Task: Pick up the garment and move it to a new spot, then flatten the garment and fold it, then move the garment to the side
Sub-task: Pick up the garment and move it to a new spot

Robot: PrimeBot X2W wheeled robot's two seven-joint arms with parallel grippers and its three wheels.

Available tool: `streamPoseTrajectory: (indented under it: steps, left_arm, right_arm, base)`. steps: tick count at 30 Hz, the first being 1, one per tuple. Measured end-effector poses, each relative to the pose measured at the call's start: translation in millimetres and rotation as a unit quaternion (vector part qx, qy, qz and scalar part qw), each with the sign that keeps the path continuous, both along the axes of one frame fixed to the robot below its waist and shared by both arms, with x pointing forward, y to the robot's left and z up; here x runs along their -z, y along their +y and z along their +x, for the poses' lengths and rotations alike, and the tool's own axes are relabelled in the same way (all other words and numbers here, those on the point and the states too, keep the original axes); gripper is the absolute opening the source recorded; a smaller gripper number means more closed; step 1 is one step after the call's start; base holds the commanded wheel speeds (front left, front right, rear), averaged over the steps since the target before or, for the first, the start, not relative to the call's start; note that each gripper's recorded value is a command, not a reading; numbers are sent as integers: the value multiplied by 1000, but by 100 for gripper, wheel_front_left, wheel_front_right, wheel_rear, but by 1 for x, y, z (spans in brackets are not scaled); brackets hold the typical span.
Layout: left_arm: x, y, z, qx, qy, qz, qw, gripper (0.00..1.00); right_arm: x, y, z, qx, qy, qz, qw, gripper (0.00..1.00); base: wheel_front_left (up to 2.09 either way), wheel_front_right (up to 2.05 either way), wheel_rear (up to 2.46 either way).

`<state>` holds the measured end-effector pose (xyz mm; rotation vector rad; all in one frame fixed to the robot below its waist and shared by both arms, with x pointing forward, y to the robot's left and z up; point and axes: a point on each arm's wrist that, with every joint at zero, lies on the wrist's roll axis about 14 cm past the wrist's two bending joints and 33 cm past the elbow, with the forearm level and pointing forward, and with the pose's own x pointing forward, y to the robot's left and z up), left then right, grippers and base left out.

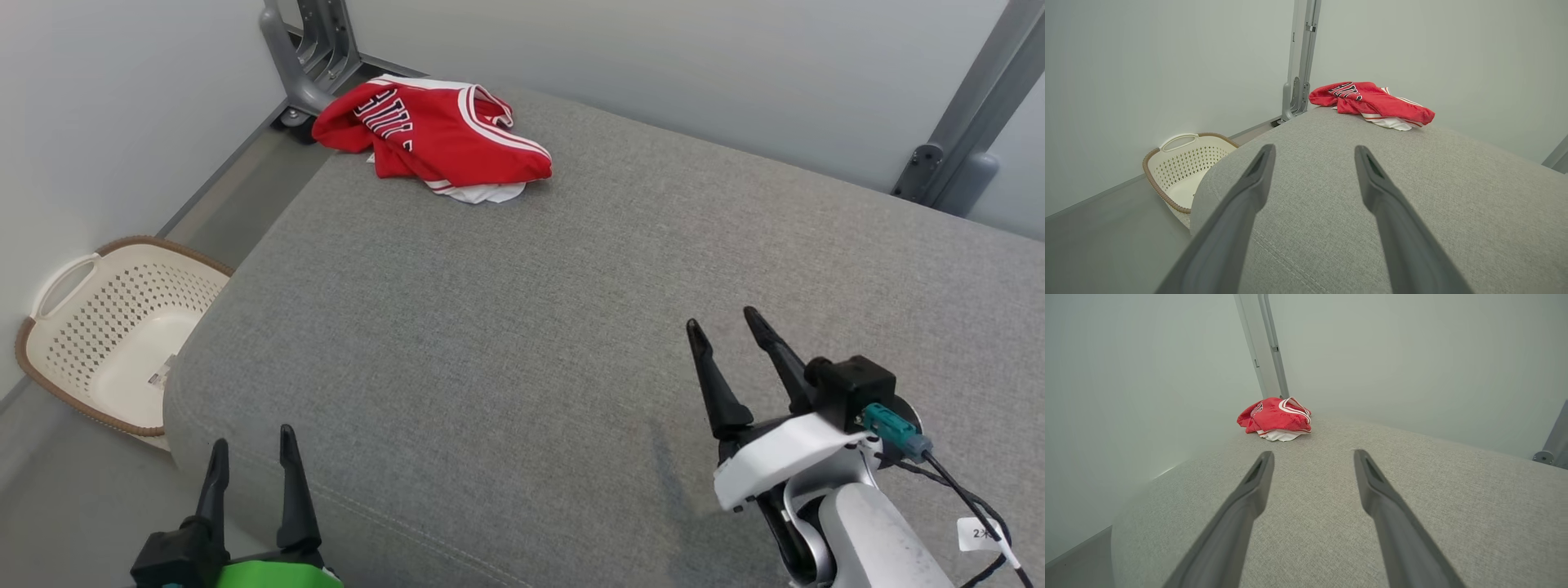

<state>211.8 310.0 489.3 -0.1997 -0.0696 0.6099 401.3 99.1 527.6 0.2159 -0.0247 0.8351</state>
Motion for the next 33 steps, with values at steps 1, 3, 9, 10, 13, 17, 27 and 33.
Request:
streamPoseTrajectory:
  steps: [1, 3, 9, 10, 13, 17, 27, 33]
  left_arm:
    - [3, -3, 3, 5, 5, -1, 1000, 100]
    - [4, -7, 13, 22, 8, 0, 1000, 100]
    - [-19, 2, 63, 69, 8, 60, 996, 100]
    - [-26, 4, 75, 80, 7, 74, 994, 100]
    - [-48, 13, 113, 109, 5, 117, 987, 100]
    - [-75, 17, 190, 172, 28, 178, 968, 100]
    - [-43, 2, 312, 244, 128, 187, 943, 100]
    - [30, -9, 343, 263, 227, 141, 927, 100]
  right_arm:
    - [1, -2, 3, 5, 1, -2, 1000, 100]
    - [3, -9, 12, 18, 1, -3, 1000, 100]
    - [0, -20, 33, 42, -10, -11, 999, 100]
    - [-5, -21, 39, 46, -18, -9, 999, 100]
    - [-13, -30, 54, 63, -32, -7, 997, 100]
    - [-11, -53, 76, 99, -36, -9, 994, 100]
    - [27, -124, 104, 189, -6, -29, 982, 100]
    - [48, -157, 109, 226, 9, -51, 973, 100]
  base:
    - [0, 0, 0]
    - [0, 0, 0]
    - [0, 0, 0]
    - [0, 0, 0]
    - [0, 0, 0]
    - [0, 0, 0]
    - [0, 0, 0]
    - [0, 0, 0]
